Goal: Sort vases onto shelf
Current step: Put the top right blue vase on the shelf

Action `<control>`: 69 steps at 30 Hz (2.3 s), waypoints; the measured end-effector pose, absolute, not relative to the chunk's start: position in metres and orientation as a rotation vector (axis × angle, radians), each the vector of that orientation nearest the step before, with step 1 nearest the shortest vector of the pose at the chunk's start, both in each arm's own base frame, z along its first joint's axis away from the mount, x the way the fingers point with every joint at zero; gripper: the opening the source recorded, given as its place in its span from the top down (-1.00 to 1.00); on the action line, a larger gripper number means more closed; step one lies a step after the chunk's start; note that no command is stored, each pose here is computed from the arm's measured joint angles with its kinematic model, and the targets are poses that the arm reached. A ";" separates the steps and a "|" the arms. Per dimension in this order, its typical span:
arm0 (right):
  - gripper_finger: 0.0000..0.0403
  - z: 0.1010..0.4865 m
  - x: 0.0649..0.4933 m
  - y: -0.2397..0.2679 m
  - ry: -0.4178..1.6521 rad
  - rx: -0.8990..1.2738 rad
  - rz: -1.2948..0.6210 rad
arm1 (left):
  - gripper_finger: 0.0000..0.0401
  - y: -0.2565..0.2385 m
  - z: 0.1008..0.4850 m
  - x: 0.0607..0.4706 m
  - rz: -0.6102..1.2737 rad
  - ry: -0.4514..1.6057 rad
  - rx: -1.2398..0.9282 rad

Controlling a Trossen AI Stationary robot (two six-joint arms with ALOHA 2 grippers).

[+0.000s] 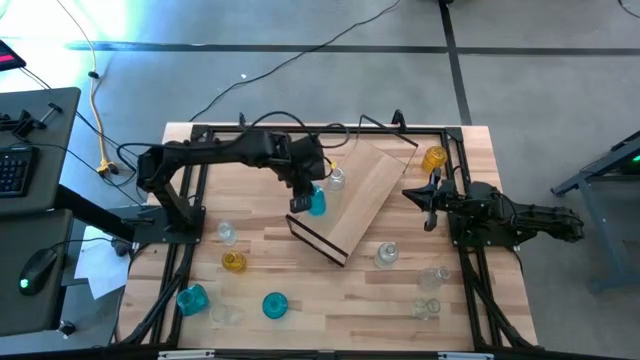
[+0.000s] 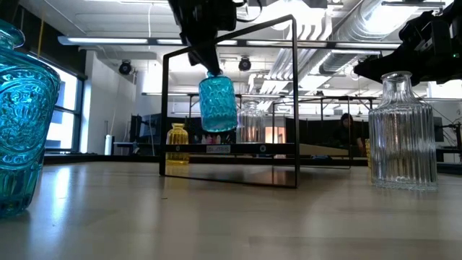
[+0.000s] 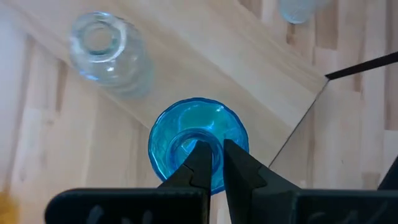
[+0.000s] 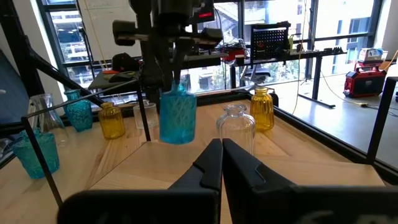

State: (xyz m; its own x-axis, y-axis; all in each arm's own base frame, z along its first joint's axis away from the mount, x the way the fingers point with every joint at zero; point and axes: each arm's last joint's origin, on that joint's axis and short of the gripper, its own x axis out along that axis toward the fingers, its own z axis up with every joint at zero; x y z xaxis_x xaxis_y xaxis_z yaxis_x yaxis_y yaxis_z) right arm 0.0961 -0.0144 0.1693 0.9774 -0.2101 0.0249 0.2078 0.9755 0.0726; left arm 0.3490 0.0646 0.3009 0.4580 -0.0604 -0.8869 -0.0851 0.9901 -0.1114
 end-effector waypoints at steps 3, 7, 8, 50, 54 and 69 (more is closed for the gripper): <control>1.00 0.169 0.096 -0.014 -0.033 0.070 -0.211 | 0.96 0.062 0.295 0.349 0.013 1.114 -0.147; 1.00 0.169 0.096 -0.014 -0.033 0.070 -0.211 | 0.96 0.061 0.290 0.351 0.015 1.097 -0.154; 1.00 0.169 0.096 -0.014 -0.033 0.070 -0.211 | 0.96 0.061 0.289 0.350 0.014 1.099 -0.154; 1.00 0.169 0.096 -0.014 -0.033 0.070 -0.211 | 0.75 0.057 0.269 0.367 -0.051 1.076 -0.170; 1.00 0.169 0.096 -0.014 -0.033 0.070 -0.211 | 0.70 0.057 0.270 0.368 -0.047 1.078 -0.171; 1.00 0.169 0.096 -0.014 -0.033 0.070 -0.211 | 0.57 0.050 0.280 0.372 -0.063 1.051 -0.151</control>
